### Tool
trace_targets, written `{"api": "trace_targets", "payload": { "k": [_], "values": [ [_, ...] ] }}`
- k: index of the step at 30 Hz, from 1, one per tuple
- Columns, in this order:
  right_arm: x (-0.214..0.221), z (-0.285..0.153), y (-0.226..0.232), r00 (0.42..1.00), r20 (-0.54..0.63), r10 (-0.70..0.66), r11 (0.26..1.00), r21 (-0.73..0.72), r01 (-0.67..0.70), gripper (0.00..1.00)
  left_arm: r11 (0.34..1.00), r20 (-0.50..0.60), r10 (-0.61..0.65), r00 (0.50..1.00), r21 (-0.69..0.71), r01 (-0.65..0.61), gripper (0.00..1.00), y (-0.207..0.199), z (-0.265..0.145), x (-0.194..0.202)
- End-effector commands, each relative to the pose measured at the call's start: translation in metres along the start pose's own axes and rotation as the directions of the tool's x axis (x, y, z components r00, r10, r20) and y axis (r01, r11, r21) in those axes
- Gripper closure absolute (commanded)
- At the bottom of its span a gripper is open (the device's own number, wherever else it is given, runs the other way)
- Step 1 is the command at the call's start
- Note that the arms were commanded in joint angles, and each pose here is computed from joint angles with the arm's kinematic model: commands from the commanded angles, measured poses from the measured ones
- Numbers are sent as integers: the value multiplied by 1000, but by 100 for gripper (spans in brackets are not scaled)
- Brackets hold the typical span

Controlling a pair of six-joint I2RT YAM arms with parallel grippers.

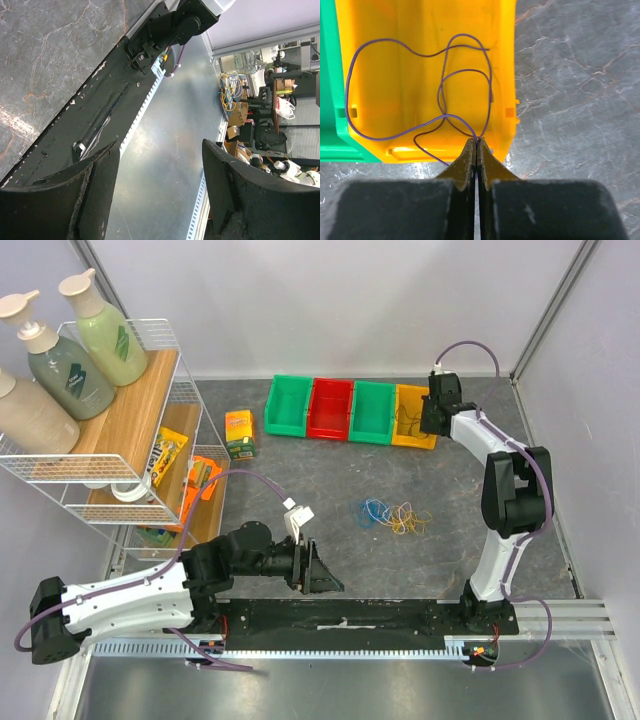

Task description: Untangle the cables

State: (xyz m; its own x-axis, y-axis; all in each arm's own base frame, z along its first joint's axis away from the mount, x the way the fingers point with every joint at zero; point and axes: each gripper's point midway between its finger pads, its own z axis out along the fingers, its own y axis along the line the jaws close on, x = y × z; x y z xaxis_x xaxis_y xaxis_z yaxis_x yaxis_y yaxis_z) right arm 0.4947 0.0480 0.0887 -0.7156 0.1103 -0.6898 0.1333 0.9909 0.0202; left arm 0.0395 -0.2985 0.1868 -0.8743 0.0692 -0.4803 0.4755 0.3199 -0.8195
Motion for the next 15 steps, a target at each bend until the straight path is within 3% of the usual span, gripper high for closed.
{"api": "trace_targets", "payload": {
  "k": [1, 5, 9, 15],
  "values": [
    [-24, -13, -16, 996, 88, -12, 997, 83, 5, 100, 996, 29, 29, 999, 83, -32, 28, -28, 1, -13],
    [-34, 5, -4, 995, 88, -38, 996, 79, 31, 100, 996, 29, 31, 999, 86, -33, 28, -31, 1, -14],
    [-48, 15, 0, 980, 102, -173, 961, 237, 145, 100, 996, 33, 24, 999, 86, -27, 28, -30, -1, -12],
    [-61, 12, -10, 923, 40, -381, 766, 573, 291, 100, 998, 34, 18, 999, 67, -20, 28, -25, -2, -11]
  ]
}}
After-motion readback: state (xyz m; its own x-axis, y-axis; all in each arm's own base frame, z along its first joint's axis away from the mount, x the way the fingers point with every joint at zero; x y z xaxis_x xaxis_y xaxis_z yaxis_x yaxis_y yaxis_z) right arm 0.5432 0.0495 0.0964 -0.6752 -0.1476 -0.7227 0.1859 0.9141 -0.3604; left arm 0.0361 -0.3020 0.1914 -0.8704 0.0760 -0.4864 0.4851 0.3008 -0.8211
